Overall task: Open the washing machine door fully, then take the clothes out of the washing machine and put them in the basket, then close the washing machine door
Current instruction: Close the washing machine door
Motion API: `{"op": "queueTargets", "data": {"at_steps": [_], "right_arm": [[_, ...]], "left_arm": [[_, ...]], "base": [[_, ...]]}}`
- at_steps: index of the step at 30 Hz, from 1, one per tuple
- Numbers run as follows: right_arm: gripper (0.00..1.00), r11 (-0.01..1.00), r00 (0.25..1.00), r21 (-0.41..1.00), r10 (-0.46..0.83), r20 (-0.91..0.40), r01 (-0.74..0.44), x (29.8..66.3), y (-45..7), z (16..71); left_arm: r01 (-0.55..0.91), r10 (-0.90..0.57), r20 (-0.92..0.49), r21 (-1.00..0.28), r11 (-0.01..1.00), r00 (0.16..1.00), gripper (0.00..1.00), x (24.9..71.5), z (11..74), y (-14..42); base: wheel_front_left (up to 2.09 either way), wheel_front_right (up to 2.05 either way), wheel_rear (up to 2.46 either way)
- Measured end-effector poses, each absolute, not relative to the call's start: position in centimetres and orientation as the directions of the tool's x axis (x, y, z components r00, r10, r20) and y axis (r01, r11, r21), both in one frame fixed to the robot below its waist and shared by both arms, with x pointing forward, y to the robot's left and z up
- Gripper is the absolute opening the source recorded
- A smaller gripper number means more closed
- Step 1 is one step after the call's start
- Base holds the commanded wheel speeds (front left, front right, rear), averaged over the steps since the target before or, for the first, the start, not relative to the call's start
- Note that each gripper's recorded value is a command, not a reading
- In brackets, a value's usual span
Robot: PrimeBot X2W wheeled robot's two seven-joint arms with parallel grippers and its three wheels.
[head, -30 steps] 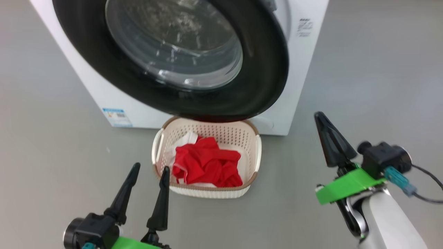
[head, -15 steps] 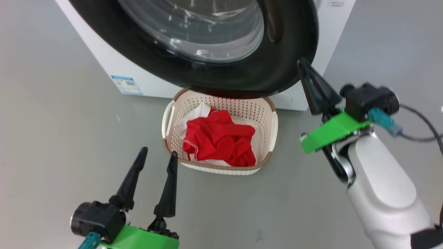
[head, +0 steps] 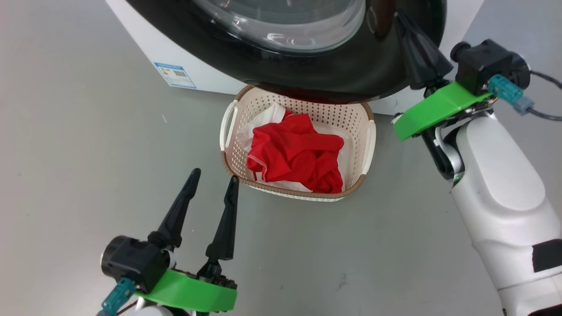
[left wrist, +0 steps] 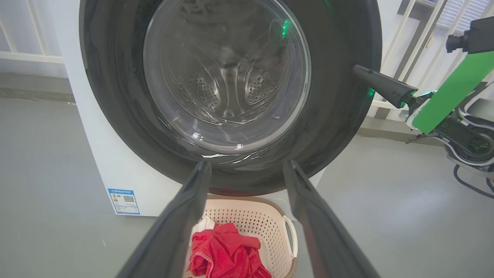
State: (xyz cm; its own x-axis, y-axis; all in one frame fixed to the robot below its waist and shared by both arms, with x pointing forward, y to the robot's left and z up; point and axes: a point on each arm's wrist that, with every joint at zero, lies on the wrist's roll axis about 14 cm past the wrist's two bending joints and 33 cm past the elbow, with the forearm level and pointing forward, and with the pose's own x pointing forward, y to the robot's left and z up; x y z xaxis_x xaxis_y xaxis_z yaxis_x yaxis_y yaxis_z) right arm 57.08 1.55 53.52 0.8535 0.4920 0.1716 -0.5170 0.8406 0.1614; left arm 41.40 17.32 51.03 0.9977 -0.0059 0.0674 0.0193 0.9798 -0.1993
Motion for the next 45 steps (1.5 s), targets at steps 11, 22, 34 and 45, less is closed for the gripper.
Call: {"op": "queueTargets", "data": {"at_steps": [11, 22, 34, 45], "right_arm": [[0.00, 0.850, 0.864, 0.172, 0.472, 0.174, -0.499, 59.4, 1.3, 53.6], [0.00, 0.871, 0.878, 0.146, 0.442, 0.186, -0.469, 62.5, 0.4, 54.7], [0.00, 0.883, 0.881, 0.099, 0.437, 0.181, -0.458, 64.8, 0.2, 55.2], [0.00, 0.894, 0.875, 0.048, 0.424, 0.236, -0.446, 64.7, -0.5, 57.7]], "left_arm": [[0.013, -0.004, 0.048, -0.196, 0.981, 0.999, 1.00, 41.6, 50.3, 17.8], [0.019, -0.011, 0.039, -0.204, 0.979, 0.999, 1.00, 42.1, 49.8, 17.6], [0.037, -0.031, 0.033, -0.192, 0.981, 0.999, 1.00, 42.9, 49.3, 17.2], [0.054, -0.046, 0.046, -0.191, 0.980, 0.998, 1.00, 43.2, 49.7, 16.8]], "base": [[0.00, 0.00, 0.00], [0.00, 0.00, 0.00], [0.00, 0.00, 0.00], [0.00, 0.00, 0.00]]}}
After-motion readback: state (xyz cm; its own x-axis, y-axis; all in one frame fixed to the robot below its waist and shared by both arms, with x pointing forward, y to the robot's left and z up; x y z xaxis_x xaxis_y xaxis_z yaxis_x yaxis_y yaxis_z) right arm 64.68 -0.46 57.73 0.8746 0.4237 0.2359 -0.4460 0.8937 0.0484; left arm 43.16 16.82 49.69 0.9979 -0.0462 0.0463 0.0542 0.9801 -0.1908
